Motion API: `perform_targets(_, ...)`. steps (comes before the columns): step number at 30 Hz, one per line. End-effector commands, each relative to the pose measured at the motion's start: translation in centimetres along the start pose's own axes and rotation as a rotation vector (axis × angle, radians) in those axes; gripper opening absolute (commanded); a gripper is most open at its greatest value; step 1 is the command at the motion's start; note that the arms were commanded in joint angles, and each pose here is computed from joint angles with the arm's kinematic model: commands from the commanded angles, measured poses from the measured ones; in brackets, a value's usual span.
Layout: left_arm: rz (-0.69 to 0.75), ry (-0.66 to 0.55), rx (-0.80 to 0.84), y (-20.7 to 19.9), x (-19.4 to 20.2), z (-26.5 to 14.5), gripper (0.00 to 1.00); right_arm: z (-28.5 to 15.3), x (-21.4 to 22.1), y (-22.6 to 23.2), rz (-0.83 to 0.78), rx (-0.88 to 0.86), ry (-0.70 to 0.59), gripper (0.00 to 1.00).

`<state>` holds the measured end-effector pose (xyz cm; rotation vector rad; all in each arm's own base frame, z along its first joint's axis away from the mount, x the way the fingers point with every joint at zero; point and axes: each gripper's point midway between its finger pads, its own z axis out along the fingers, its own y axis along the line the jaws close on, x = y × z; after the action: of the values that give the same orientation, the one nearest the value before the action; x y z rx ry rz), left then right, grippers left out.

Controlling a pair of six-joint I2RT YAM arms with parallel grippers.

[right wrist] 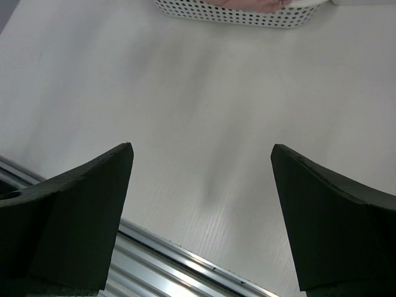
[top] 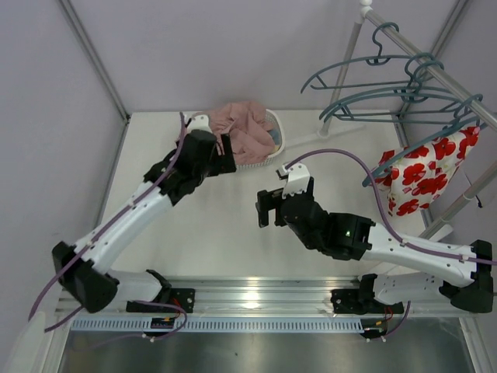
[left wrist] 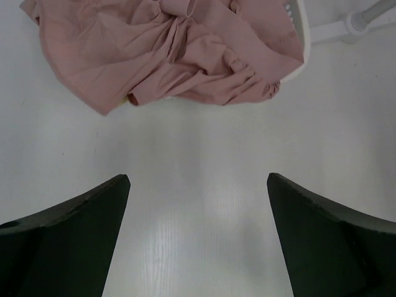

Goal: Place the skirt on the hanger

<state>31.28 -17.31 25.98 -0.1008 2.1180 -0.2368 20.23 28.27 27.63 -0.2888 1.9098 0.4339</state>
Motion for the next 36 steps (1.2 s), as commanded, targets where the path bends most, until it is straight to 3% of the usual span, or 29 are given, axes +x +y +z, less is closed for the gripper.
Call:
perform_targets(1,-0.014,-0.024,0.056,-1.7,-3.3,3.1,0.99,0.2,-1.1,-0.7,0.087,0.017,-0.064,0.99)
perform_targets(4,0.007,-0.041,0.024,-2.1,-5.4,6.8,1.0,0.6,-1.0,-1.4,0.119,0.023,-0.072,0.99)
perform_targets(5,0.003,-0.081,0.027,-2.7,-7.7,7.1,0.99,0.7,-0.8,-1.5,0.127,0.022,-0.068,0.99)
perform_targets(6,0.03,-0.041,-0.018,-2.3,-6.6,9.9,1.0,0.7,-0.7,-1.5,0.139,0.013,-0.063,0.99)
perform_targets(8,0.055,-0.077,-0.051,-2.8,-9.3,11.3,1.0,1.0,-0.5,-2.3,0.153,0.024,-0.056,0.99)
perform_targets(11,0.122,-0.031,-0.133,-1.8,-9.0,15.9,0.98,1.1,-0.1,-2.8,0.194,0.011,-0.047,0.99)
perform_targets(12,0.106,-0.073,-0.117,-2.5,-11.3,16.1,0.96,1.2,0.1,-2.8,0.193,-0.002,-0.039,0.99)
perform_targets(19,0.119,-0.015,-0.101,-1.1,-8.9,23.5,0.9,2.0,0.9,-4.0,0.207,0.024,-0.014,0.99)
perform_targets(25,0.165,0.02,-0.105,-0.2,-6.5,25.7,0.84,2.9,0.8,-4.7,0.217,0.034,-0.015,0.99)
perform_targets(31,0.151,-0.003,-0.155,1.7,-6.5,27.0,0.7,3.8,0.9,-4.7,0.227,0.02,0.006,0.99)
perform_targets(34,0.135,-0.005,-0.141,2.3,-6.4,27.7,0.56,3.9,1.0,-4.8,0.232,0.027,0.008,0.99)
perform_targets(36,0.134,-0.007,-0.13,2.6,-6.4,28.1,0.4,4.1,1.1,-5.0,0.236,0.037,0.006,0.99)
